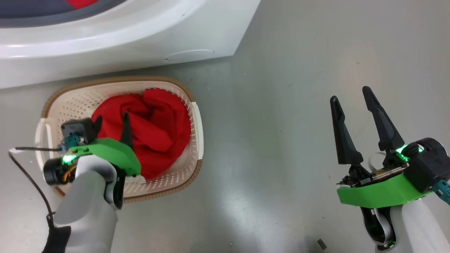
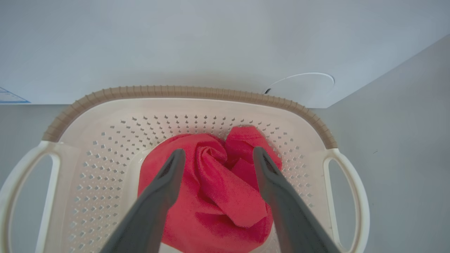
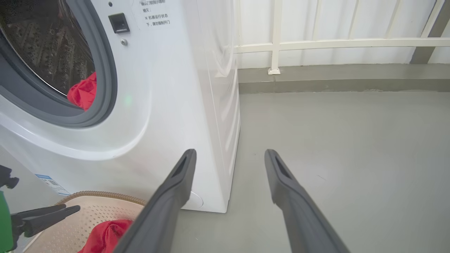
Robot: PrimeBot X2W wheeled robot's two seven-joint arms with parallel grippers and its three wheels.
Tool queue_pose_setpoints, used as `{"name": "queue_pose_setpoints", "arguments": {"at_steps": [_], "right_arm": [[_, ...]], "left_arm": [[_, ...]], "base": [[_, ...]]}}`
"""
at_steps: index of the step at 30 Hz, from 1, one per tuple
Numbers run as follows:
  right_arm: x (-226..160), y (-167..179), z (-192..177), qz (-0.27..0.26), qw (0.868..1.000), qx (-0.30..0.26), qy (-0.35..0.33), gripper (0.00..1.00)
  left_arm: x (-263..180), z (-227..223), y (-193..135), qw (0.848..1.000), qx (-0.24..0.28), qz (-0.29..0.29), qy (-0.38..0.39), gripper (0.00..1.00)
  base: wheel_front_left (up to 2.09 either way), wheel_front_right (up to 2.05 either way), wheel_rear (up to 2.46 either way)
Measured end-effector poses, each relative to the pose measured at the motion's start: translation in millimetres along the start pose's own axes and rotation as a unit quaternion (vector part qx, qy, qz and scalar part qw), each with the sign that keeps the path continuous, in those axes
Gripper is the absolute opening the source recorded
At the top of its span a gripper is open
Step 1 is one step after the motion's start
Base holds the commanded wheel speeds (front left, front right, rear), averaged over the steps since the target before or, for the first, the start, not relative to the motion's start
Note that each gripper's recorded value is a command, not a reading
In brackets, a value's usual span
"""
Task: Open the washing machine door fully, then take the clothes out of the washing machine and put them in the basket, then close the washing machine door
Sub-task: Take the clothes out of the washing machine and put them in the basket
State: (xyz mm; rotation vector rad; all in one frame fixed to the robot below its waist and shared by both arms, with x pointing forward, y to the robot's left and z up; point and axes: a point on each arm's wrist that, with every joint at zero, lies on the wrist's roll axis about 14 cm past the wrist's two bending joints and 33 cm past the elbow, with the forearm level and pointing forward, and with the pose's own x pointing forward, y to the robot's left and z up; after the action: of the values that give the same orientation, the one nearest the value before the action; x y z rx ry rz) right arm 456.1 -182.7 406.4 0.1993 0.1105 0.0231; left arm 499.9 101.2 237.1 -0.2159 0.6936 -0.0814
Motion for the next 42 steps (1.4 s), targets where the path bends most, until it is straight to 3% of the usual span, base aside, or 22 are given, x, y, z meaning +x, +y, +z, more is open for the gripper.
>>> {"name": "queue_pose_setpoints", "arguments": {"at_steps": [9, 20, 42], "right_arm": [[-4.2, 8.7, 11.7, 0.010, 1.000, 0.002, -0.013, 1.00], [-18.4, 20.4, 29.6, 0.024, 0.999, -0.005, -0.029, 1.00], [-73.8, 21.4, 70.5, 0.018, 0.997, -0.019, -0.072, 1.00]], "left_arm": [[-26.4, 41.5, -5.0, 0.996, -0.016, -0.016, -0.088, 1.00], [-82.5, 91.5, -12.9, 0.980, -0.011, -0.034, -0.193, 1.00], [-206.0, 145.3, -5.7, 0.941, 0.006, 0.009, -0.340, 1.00]], "base": [[0.00, 0.00, 0.00], [0.00, 0.00, 0.00], [0.00, 0.00, 0.00]]}}
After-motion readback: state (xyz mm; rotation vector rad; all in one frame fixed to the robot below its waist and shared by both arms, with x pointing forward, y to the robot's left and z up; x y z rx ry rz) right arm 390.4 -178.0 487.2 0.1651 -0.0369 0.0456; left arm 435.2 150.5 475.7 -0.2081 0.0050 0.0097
